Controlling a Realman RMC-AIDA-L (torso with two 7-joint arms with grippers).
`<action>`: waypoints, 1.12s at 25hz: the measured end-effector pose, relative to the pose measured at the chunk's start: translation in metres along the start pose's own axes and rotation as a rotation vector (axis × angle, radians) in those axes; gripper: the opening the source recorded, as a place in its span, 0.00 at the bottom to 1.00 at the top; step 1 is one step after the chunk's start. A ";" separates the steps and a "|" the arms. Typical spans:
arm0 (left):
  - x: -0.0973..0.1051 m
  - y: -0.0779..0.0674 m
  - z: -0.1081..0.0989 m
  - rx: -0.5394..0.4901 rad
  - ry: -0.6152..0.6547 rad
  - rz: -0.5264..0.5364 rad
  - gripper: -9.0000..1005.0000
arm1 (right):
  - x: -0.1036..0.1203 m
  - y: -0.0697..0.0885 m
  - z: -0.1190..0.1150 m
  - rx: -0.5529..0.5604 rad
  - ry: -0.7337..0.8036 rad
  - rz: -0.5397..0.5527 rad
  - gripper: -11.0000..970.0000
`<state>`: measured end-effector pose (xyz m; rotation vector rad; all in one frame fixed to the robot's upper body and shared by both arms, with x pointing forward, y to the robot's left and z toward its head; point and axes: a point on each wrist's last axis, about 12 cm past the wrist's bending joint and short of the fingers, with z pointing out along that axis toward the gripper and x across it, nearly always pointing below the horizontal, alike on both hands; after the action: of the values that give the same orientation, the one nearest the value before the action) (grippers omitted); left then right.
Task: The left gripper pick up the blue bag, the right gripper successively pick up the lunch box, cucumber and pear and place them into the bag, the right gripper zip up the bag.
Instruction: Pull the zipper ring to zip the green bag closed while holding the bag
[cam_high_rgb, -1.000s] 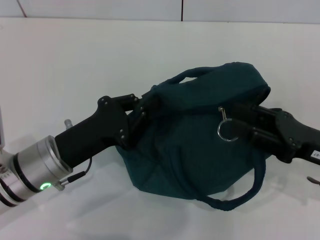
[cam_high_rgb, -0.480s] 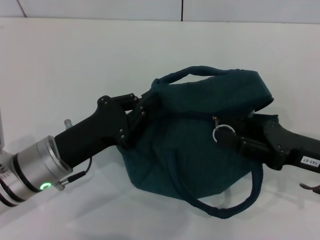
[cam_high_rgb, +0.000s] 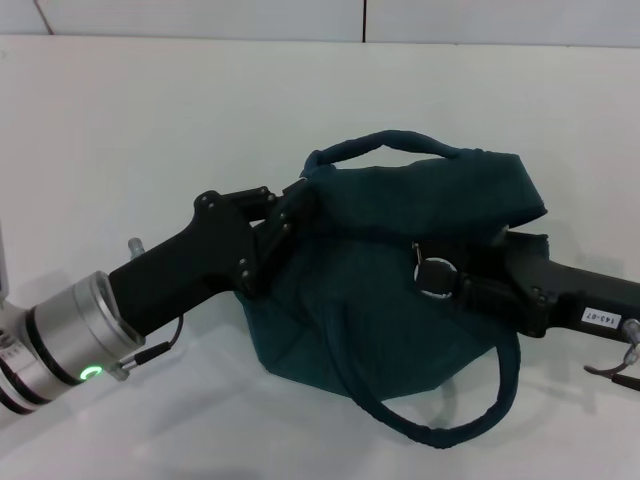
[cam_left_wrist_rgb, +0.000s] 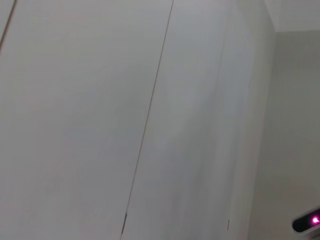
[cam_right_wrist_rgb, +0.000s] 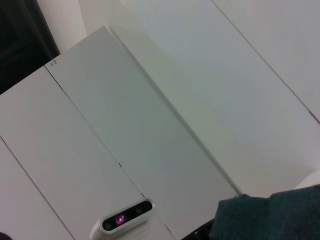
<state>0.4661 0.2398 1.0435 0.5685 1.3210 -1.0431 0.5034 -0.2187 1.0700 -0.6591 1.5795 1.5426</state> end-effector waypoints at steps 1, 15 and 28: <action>0.000 0.000 0.000 0.000 0.000 0.000 0.07 | 0.000 0.000 0.000 -0.001 0.004 0.006 0.49; -0.001 0.001 0.002 0.006 -0.003 0.003 0.07 | 0.002 0.001 -0.006 -0.001 0.012 0.064 0.40; -0.001 -0.001 0.000 0.009 -0.010 0.001 0.09 | 0.004 -0.002 -0.010 0.049 -0.003 0.057 0.20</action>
<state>0.4657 0.2395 1.0449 0.5702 1.3081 -1.0500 0.5015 -0.2277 1.0649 -0.5883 1.6412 1.5404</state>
